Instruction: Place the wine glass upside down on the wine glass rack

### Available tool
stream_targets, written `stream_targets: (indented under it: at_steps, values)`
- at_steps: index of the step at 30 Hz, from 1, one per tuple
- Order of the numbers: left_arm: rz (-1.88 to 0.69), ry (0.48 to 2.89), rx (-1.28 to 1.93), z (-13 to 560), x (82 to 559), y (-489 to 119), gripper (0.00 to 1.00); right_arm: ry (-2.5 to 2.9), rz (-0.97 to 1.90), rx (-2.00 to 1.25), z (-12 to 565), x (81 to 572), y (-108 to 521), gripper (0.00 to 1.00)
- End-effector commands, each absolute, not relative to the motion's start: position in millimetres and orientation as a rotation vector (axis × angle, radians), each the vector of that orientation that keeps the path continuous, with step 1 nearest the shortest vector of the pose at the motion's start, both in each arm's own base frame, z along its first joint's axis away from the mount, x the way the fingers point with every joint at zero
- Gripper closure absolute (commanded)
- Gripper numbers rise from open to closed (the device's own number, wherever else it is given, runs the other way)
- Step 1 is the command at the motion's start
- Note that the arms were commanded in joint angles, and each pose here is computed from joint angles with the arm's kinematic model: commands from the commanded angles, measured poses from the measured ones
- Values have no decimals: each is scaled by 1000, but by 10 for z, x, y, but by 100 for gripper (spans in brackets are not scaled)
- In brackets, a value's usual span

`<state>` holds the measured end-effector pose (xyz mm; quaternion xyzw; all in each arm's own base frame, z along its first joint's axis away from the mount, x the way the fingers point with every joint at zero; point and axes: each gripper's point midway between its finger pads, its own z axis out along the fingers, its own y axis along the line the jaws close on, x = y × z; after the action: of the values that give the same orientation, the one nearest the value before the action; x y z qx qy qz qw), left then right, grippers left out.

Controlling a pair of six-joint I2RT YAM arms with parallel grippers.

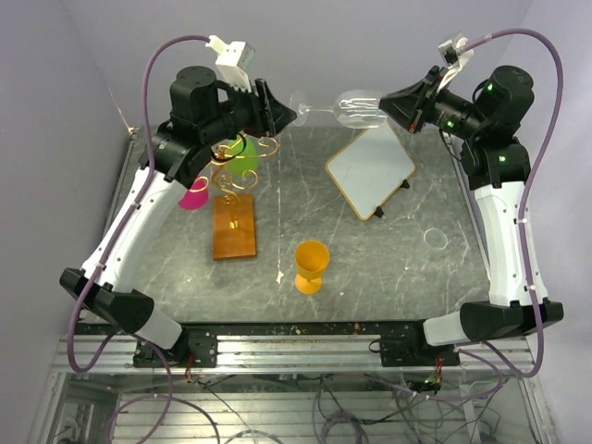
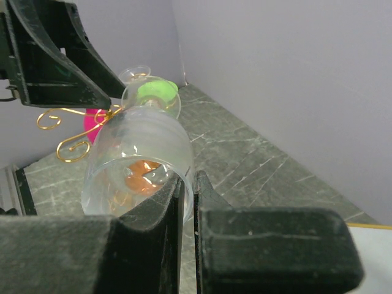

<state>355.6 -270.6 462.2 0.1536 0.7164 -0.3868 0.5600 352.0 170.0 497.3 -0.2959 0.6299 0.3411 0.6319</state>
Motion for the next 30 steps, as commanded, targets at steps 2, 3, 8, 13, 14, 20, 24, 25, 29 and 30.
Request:
stream_targets:
  at_steps: [2, 3, 8, 13, 14, 20, 24, 25, 29, 30]
  values:
    - [-982, 1645, 379, 4752, 3574, -2812, 47, 1372, 792, -702, 5143, 3446, 1742, 100]
    - [-984, 1649, 379, 4734, 3584, -2826, 48, 1373, 796, -705, 5134, 3440, 1747, 100]
    - [-1008, 1652, 382, 4705, 3604, -2871, 57, 1374, 794, -707, 5116, 3431, 1745, 100]
    - [-1018, 1655, 388, 4674, 3617, -2898, 69, 1376, 805, -713, 5092, 3421, 1760, 100]
    - [-1022, 1658, 389, 4659, 3626, -2909, 71, 1379, 807, -711, 5080, 3425, 1759, 100]
    - [-1027, 1666, 394, 4627, 3638, -2932, 83, 1373, 816, -716, 5091, 3399, 1770, 100]
    - [-1017, 1656, 408, 4632, 3634, -2920, 93, 1373, 822, -722, 5074, 3392, 1775, 100]
    - [-1012, 1649, 413, 4640, 3626, -2914, 93, 1374, 822, -724, 5064, 3390, 1777, 100]
    - [-975, 1635, 418, 4658, 3614, -2858, 93, 1387, 802, -719, 5003, 3412, 1754, 91]
    - [-964, 1629, 419, 4677, 3608, -2842, 93, 1388, 797, -720, 4996, 3414, 1749, 87]
